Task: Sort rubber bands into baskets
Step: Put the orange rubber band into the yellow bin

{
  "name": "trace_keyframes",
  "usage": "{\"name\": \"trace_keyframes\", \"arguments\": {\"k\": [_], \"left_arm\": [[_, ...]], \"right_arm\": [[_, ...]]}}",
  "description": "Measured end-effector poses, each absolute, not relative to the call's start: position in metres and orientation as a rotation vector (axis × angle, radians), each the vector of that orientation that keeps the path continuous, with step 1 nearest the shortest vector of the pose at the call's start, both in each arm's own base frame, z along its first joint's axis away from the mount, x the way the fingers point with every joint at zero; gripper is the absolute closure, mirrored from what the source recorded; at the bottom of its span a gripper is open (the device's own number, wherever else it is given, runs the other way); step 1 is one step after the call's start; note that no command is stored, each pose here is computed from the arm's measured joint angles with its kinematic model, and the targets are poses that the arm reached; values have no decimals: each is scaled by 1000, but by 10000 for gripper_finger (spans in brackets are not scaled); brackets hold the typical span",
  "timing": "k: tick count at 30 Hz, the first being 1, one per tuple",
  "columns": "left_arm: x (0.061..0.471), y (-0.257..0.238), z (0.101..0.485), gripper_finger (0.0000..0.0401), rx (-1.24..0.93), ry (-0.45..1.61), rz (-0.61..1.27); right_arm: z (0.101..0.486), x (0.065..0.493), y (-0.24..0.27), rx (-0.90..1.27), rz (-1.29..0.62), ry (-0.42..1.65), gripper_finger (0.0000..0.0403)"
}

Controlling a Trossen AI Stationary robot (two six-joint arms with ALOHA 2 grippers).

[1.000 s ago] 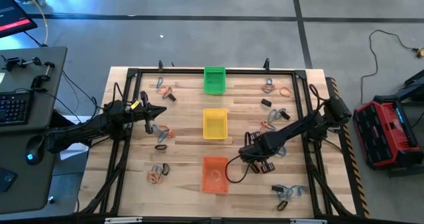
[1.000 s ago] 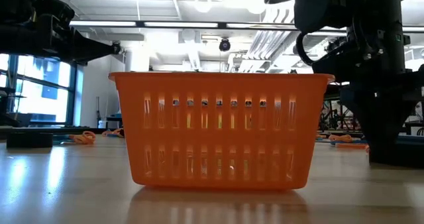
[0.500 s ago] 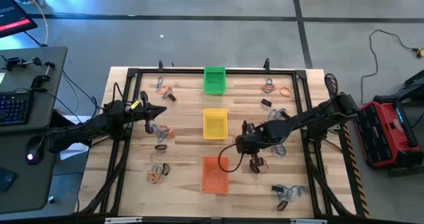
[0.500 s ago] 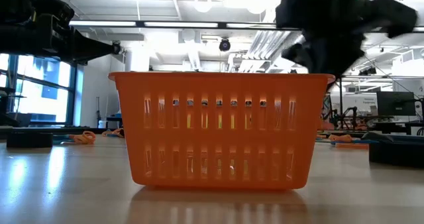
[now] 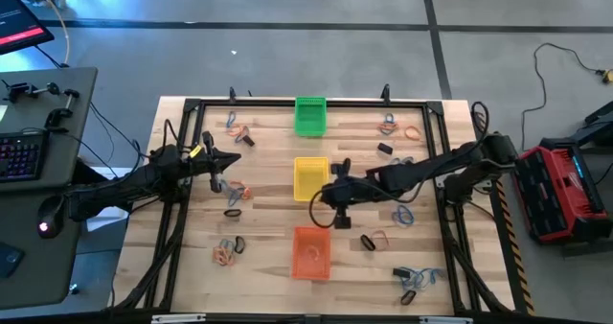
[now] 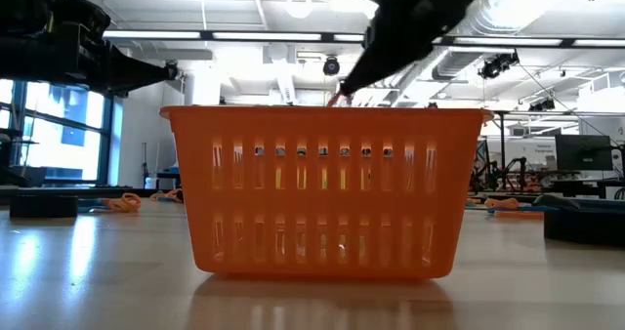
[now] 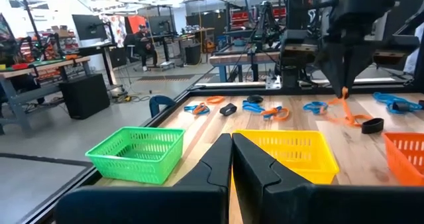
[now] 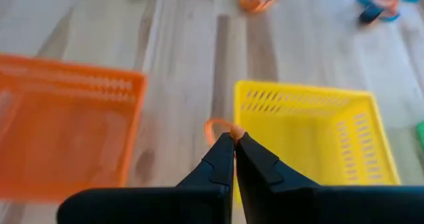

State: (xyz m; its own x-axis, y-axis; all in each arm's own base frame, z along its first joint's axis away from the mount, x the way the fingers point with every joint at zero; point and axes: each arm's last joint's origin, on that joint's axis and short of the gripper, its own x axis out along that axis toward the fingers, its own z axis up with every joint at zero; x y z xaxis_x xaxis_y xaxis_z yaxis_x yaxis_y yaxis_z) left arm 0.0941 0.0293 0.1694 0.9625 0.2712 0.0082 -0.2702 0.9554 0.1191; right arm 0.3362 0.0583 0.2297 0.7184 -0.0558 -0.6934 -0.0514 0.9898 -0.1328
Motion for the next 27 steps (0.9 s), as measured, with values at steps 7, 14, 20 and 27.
{"name": "trace_keyframes", "arguments": {"k": [7, 14, 20, 27], "left_arm": [[94, 30, 169, 398, 116, 13, 280], [94, 30, 169, 398, 116, 13, 281], [94, 30, 169, 398, 116, 13, 282], [94, 30, 169, 398, 116, 13, 285]], "right_arm": [[211, 356, 45, -129, -66, 734, 403], [205, 370, 9, -67, -201, 724, 403], [198, 387, -18, -22, -206, 909, 403], [192, 415, -21, -34, -162, 1148, 403]]}}
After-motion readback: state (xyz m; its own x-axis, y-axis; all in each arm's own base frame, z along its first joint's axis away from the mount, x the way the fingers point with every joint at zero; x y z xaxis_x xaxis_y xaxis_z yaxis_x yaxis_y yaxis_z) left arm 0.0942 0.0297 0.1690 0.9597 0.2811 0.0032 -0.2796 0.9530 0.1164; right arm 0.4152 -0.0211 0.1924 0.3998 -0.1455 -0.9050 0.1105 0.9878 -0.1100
